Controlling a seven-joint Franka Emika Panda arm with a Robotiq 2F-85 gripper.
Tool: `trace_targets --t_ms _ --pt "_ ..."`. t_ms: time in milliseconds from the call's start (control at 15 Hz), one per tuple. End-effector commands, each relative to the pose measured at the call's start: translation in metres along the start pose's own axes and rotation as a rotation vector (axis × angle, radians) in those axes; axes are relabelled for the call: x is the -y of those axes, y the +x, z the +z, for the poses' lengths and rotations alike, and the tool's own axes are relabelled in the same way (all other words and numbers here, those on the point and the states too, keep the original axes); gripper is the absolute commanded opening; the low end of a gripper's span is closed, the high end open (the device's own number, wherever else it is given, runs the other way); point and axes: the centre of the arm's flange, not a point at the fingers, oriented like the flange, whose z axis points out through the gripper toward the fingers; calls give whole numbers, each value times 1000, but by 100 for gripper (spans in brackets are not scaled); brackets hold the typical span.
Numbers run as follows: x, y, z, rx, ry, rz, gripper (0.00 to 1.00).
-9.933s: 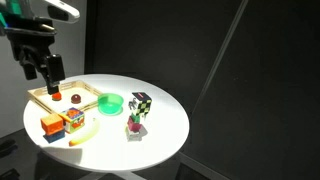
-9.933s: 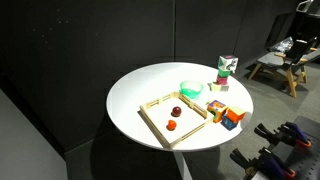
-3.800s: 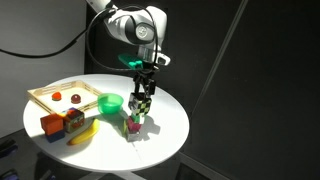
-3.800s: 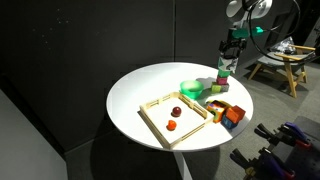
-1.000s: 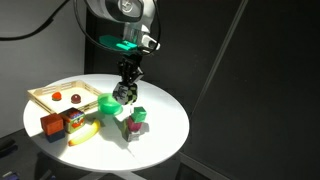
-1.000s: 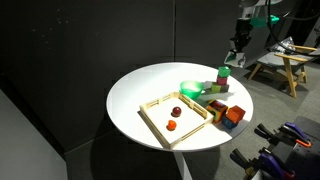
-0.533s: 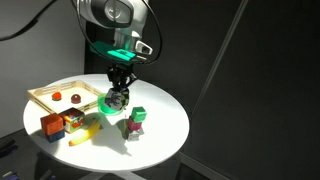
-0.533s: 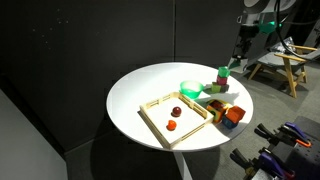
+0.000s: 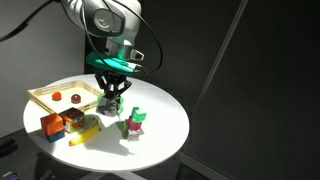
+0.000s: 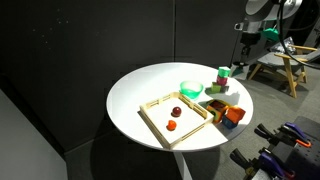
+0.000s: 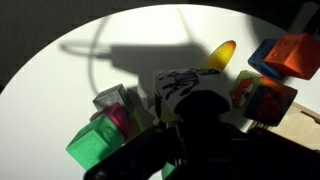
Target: Remove the block with a red number on top from the stack and put it on the table
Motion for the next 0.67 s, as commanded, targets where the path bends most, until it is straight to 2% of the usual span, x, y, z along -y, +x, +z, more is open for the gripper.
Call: trace_targets --t_ms 0,333,600 --pt "8 -11 4 -23 25 -148 7" --pt "16 -10 13 -16 46 -354 7" --pt "19 -10 21 -3 45 -459 7"
